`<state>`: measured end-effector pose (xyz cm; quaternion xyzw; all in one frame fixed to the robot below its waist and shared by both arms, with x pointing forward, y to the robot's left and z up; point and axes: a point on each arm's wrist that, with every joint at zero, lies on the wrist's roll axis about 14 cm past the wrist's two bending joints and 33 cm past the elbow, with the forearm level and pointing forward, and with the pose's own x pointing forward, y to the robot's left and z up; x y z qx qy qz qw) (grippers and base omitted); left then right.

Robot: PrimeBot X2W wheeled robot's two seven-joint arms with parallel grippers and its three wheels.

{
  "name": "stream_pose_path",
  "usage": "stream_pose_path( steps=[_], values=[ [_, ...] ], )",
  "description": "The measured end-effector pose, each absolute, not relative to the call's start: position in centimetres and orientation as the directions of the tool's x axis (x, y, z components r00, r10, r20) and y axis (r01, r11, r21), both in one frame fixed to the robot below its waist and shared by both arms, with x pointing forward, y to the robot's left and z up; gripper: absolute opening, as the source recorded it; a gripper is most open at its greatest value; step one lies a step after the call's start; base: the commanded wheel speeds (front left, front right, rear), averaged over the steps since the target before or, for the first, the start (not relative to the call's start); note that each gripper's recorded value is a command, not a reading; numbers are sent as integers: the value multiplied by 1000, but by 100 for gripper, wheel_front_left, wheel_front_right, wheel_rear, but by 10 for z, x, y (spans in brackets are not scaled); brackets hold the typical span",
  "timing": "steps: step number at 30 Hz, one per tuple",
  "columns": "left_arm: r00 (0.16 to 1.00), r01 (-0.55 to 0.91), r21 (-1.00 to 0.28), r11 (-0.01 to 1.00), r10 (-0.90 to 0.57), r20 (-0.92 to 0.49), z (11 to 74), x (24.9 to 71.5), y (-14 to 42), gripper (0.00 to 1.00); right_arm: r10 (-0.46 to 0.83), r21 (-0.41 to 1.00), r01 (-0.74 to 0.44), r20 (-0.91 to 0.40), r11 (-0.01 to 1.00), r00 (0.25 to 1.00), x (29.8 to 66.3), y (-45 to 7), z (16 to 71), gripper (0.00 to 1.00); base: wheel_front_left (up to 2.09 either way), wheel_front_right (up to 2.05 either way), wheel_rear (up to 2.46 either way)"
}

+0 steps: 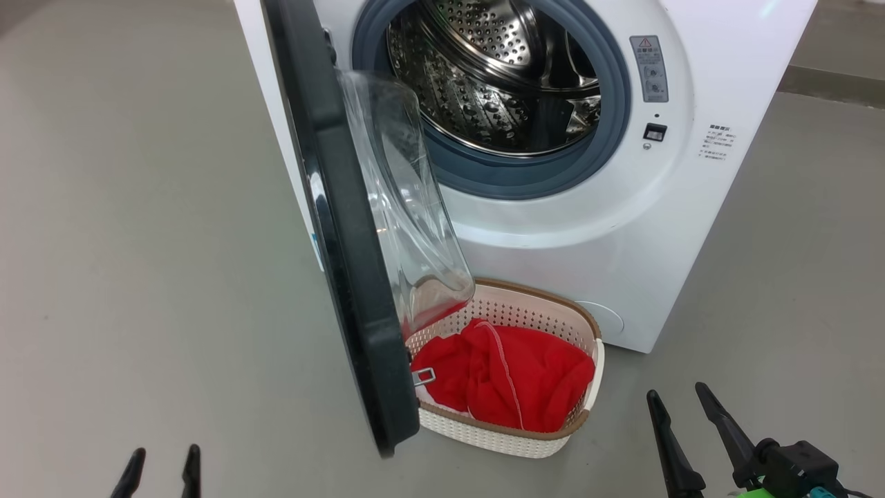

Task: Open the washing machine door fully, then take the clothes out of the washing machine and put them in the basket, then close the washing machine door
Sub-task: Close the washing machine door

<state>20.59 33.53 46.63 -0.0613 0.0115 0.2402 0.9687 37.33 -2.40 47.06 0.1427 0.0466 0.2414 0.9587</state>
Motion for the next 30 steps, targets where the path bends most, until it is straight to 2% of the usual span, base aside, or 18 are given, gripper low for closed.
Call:
stream_pose_path(
  steps=[1, 2, 3, 11, 17, 20, 25, 30],
  values=[
    [883, -470, -131, 873, 467, -49, 467, 206, 336, 47, 476, 296, -449, -21, 843, 879, 373, -24, 470, 100, 0, 0, 0],
    [881, -472, -149, 869, 470, -47, 467, 206, 336, 29, 476, 296, -449, -21, 843, 879, 373, -24, 470, 100, 0, 0, 0],
    [881, -471, -172, 866, 471, -43, 468, 207, 335, 0, 475, 297, -448, -22, 843, 880, 373, -24, 470, 100, 0, 0, 0],
    [877, -414, -391, 822, 475, 70, 504, 226, 349, 0, 467, 299, -439, -26, 847, 884, 373, -27, 469, 100, 0, 0, 0],
    [891, -255, -713, 653, 445, 89, 519, 242, 345, 0, 458, 303, -429, -29, 851, 888, 372, -31, 467, 100, 0, 0, 0],
    [905, -199, -786, 586, 417, 81, 524, 246, 343, 0, 455, 308, -424, -31, 851, 890, 371, -32, 467, 100, 0, 0, 0],
    [966, -77, -904, 421, 254, 37, 535, 261, 323, 0, 442, 315, -408, -39, 857, 896, 371, -37, 464, 100, 0, 0, 0],
    [995, -21, -944, 330, 103, 14, 540, 273, 303, 0, 433, 322, -395, -52, 860, 900, 371, -40, 459, 100, 0, 0, 0]
  ],
)
